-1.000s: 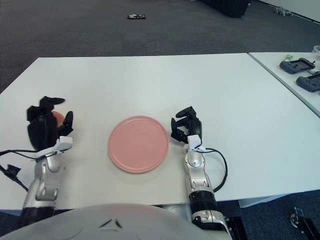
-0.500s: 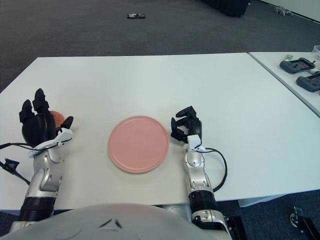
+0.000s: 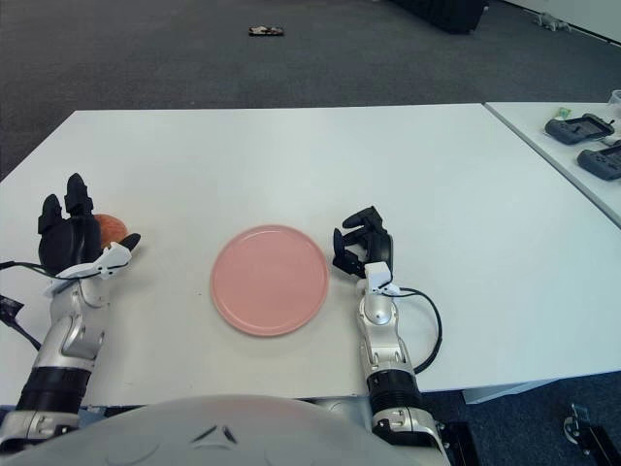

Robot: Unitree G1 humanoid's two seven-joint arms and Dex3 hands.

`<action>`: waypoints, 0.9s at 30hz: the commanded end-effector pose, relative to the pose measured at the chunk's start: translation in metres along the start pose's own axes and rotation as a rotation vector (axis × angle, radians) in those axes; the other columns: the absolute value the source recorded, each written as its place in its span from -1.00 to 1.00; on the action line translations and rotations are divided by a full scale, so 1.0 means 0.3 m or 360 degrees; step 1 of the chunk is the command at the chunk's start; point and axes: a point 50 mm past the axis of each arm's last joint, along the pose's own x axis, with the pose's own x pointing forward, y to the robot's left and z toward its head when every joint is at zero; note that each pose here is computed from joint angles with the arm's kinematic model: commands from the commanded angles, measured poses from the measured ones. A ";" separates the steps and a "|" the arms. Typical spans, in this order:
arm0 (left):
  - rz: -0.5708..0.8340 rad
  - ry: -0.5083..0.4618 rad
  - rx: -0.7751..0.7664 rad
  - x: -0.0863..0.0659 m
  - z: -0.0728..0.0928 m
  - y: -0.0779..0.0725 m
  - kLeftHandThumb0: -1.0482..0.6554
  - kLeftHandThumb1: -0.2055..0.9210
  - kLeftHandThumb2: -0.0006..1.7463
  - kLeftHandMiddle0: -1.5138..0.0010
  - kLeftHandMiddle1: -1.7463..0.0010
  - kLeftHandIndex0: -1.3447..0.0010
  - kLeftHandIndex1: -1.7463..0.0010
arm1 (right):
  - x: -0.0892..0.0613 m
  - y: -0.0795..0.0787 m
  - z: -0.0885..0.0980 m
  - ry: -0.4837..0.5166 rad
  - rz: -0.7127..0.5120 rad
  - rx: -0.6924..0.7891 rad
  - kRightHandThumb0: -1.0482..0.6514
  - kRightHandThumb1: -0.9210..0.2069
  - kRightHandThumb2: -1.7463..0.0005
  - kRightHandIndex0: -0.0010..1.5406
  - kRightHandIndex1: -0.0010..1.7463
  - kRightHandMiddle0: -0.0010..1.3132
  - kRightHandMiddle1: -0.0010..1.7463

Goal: Put the apple into the plate.

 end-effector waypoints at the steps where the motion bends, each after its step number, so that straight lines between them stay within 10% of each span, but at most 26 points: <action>1: -0.0005 -0.0016 -0.0013 0.029 -0.003 -0.003 -0.98 0.02 -0.14 1.00 1.00 1.00 1.00 | 0.002 0.000 -0.007 0.0034 -0.0001 0.0005 -0.26 -0.25 -0.26 -0.22 0.68 -0.29 1.00; 27: -0.0214 0.0015 0.0062 0.137 -0.087 -0.145 -1.00 0.06 -0.17 1.00 1.00 1.00 1.00 | -0.012 0.002 0.005 0.0009 -0.0060 0.0028 -0.24 -0.38 -0.16 -0.17 0.62 -0.37 1.00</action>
